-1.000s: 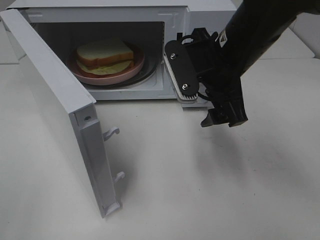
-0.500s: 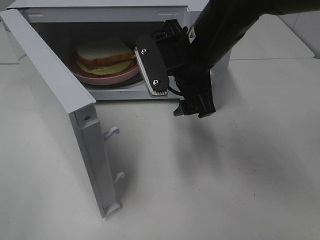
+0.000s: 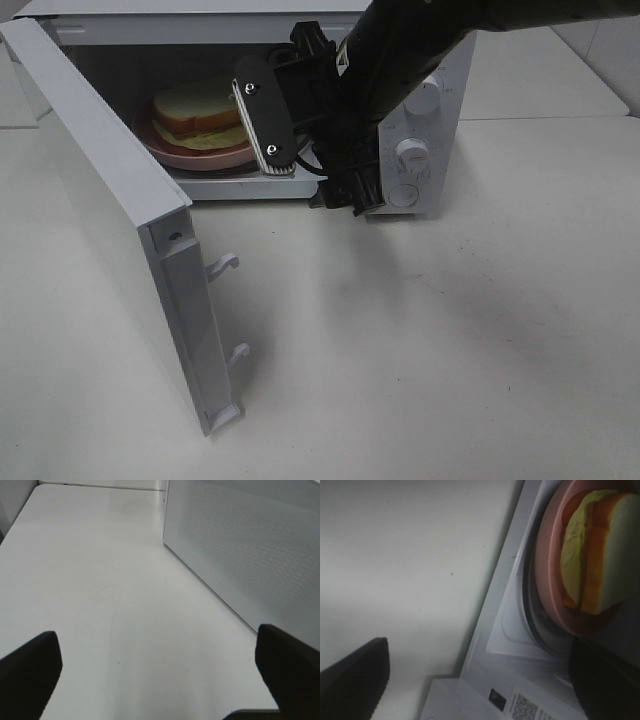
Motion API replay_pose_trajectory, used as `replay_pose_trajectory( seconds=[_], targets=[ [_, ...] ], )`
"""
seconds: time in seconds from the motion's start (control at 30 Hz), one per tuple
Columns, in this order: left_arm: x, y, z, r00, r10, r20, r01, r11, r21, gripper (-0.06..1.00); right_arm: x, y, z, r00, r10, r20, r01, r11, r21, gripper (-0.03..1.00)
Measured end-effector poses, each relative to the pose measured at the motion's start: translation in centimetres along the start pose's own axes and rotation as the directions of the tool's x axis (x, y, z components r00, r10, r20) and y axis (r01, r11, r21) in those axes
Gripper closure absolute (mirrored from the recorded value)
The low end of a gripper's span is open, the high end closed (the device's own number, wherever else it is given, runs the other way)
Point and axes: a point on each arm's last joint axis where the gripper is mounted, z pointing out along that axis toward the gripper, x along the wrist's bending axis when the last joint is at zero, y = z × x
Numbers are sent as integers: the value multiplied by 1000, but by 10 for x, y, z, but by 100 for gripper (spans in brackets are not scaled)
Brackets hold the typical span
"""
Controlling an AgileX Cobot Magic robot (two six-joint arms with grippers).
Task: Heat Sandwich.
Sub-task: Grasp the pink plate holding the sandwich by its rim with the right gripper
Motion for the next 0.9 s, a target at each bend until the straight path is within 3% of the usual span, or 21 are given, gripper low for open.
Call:
replay_pose_trajectory(
  seconds=[0.9],
  targets=[
    [0, 0, 0, 1000, 0, 0, 0, 1000, 0, -3, -35, 14, 75, 999, 40, 28, -40, 999, -7, 8]
  ],
)
